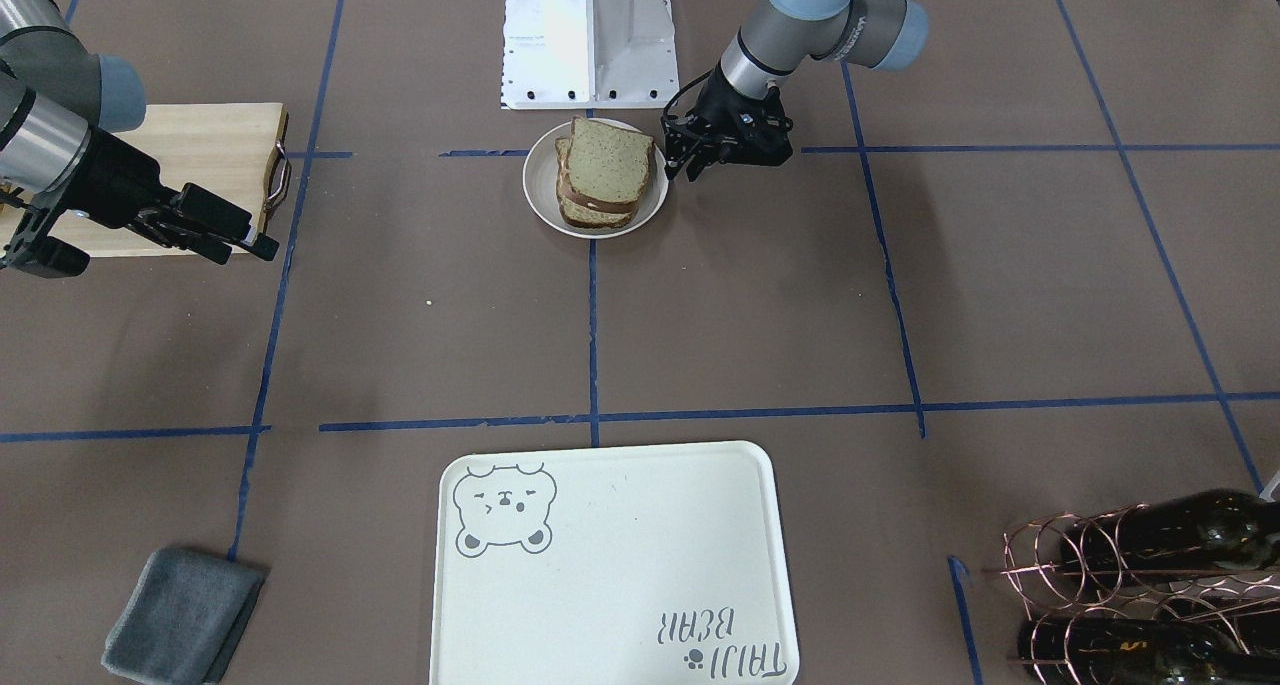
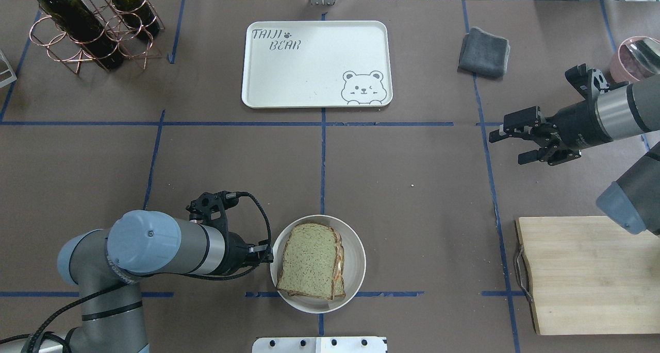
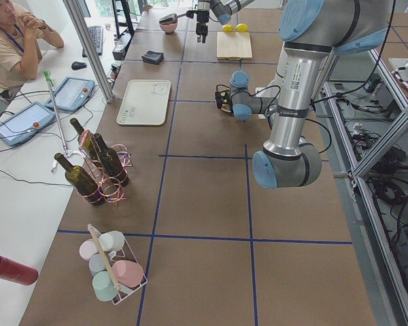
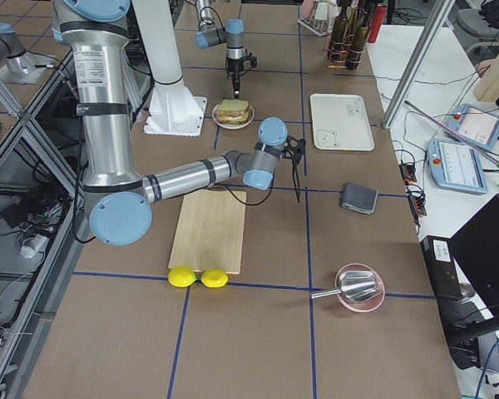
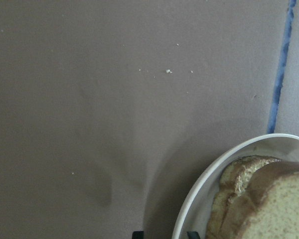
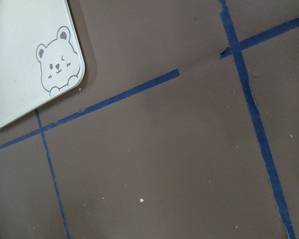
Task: Make sandwich and place on tray
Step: 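Move the left gripper to the plate rim and grasp the plate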
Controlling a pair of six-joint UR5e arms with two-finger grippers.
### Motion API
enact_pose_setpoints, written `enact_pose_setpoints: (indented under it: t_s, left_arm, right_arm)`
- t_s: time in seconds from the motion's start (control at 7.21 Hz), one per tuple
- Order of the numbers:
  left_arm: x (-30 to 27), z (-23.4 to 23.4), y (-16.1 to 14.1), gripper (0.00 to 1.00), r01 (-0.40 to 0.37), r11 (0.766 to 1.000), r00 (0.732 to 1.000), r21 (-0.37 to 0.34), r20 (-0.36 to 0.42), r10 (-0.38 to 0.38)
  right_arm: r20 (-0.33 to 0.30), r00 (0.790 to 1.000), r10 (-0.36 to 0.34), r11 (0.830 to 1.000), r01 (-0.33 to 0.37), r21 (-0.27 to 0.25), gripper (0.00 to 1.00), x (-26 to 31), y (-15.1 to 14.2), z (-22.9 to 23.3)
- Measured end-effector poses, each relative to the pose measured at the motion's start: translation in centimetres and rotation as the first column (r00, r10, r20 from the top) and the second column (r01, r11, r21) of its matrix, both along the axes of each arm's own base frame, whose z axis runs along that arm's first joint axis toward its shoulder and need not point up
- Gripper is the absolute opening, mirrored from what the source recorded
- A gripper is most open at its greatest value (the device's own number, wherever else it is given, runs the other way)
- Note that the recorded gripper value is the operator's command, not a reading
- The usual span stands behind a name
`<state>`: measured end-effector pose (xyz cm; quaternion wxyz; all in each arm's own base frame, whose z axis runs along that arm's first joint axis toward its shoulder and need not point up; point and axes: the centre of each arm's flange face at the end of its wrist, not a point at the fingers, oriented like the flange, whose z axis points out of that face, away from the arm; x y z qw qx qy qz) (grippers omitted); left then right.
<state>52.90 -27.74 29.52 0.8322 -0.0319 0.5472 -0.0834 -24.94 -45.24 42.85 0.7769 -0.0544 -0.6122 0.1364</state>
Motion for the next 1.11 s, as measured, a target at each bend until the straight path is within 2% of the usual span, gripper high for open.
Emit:
enact_pose_setpoints:
  t_s: [0.55,0.69,0.83,1.11]
  left_arm:
    - [2.3,0.0,0.9,0.39,-0.026,1.0,1.0,-0.003,0.009,0.026]
    - [2.6,0.1,1.2,0.28,-0.032,0.999,0.999,-0.003,0.011,0.032]
    - [2.8,0.1,1.3,0.0,-0.036,0.999,0.999,-0.003,0.012,0.036]
    - [3.0,-0.3,1.4,0.0,-0.04,0.999,0.999,-0.001,0.003,0.04]
  right_arm:
    - [-0.002,1.0,0.002,1.0,-0.002,0.0,1.0,0.1,0.1,0.3]
    - [-0.002,1.0,0.002,1.0,-0.002,0.0,1.0,0.1,0.1,0.3]
    - [-0.001,1.0,0.001,1.0,-0.001,0.001,1.0,0.2,0.2,0.4]
    - [0.002,1.0,0.001,1.0,-0.001,0.006,1.0,0.4,0.5,0.7]
